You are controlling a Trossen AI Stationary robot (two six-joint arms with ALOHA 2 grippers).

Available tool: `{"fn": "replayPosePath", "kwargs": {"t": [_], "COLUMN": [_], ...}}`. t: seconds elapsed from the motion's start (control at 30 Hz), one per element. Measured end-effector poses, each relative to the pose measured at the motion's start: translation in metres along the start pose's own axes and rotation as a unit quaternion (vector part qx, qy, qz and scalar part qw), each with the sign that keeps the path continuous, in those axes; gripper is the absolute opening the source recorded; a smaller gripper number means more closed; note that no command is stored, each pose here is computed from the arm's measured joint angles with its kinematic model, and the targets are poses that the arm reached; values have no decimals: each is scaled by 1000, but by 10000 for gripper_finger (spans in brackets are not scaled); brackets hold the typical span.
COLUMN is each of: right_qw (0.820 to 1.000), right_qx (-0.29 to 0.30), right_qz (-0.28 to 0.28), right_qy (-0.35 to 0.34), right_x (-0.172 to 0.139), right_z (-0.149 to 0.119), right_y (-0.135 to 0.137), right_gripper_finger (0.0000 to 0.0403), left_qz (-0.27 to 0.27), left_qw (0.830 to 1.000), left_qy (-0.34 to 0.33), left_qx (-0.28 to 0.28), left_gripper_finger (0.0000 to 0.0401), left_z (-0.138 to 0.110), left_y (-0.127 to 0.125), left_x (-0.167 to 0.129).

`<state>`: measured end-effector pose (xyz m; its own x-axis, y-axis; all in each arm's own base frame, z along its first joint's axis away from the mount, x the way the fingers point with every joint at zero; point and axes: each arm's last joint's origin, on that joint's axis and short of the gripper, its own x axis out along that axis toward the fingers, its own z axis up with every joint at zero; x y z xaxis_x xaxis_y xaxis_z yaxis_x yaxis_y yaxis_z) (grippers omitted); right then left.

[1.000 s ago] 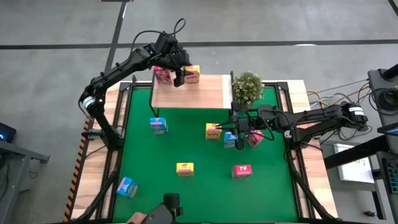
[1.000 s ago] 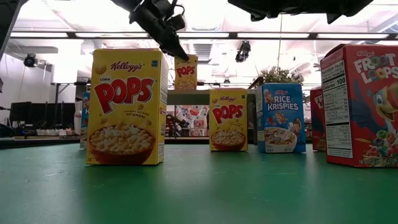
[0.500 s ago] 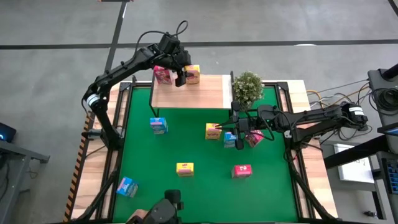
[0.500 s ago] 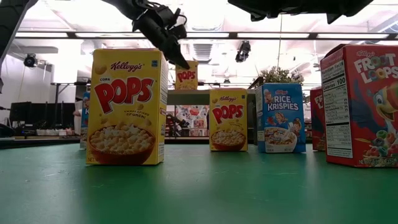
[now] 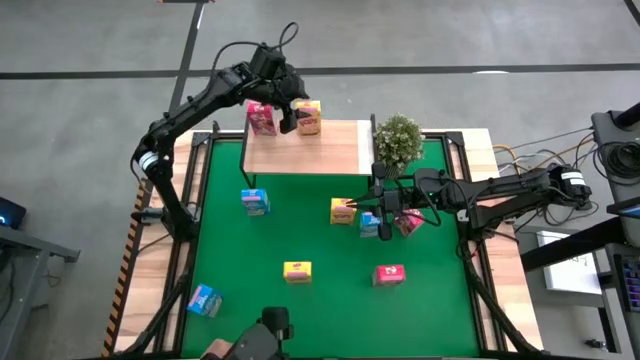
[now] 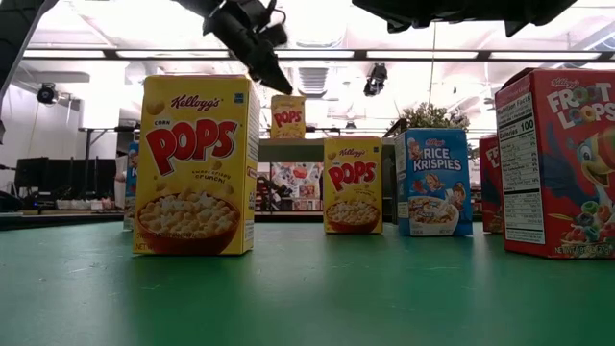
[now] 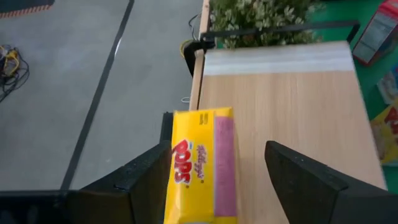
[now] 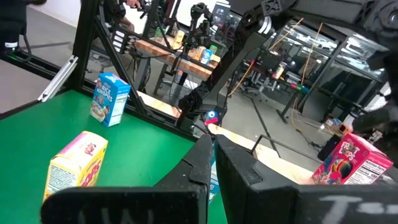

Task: Stack cereal on shelf
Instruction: Put the bottom left yellow cereal box on the shelf, then put the top right blue cereal box on the shelf

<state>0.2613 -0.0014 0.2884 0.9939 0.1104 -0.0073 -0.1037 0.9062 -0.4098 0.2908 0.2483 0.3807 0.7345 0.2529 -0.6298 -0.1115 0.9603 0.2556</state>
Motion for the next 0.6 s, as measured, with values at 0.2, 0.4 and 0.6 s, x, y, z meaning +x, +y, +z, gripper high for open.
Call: {"fn": "replayPosePath", "kwargs": {"t": [0.2,0.4,0.6], "right_qw": [1000,1000,1000], "right_qx": [-2,-2,2], "right_qz": [0,0,0], "right_qy": [0,0,0], "right_x": [0,0,0], "right_z": [0,0,0], "right_y": [0,0,0], "right_gripper_finger": [13,13,13], "left_qz": [-9,-34,-96], "left_qw": [1000,999,995], "left_qy": [8,15,17], "left_qx": [-9,-37,-36], "left_gripper_finger": [240,240,240], "left_z": [16,32,41], "left_y": [-3,-20,-66], "left_x": [-26,-43,-44]}}
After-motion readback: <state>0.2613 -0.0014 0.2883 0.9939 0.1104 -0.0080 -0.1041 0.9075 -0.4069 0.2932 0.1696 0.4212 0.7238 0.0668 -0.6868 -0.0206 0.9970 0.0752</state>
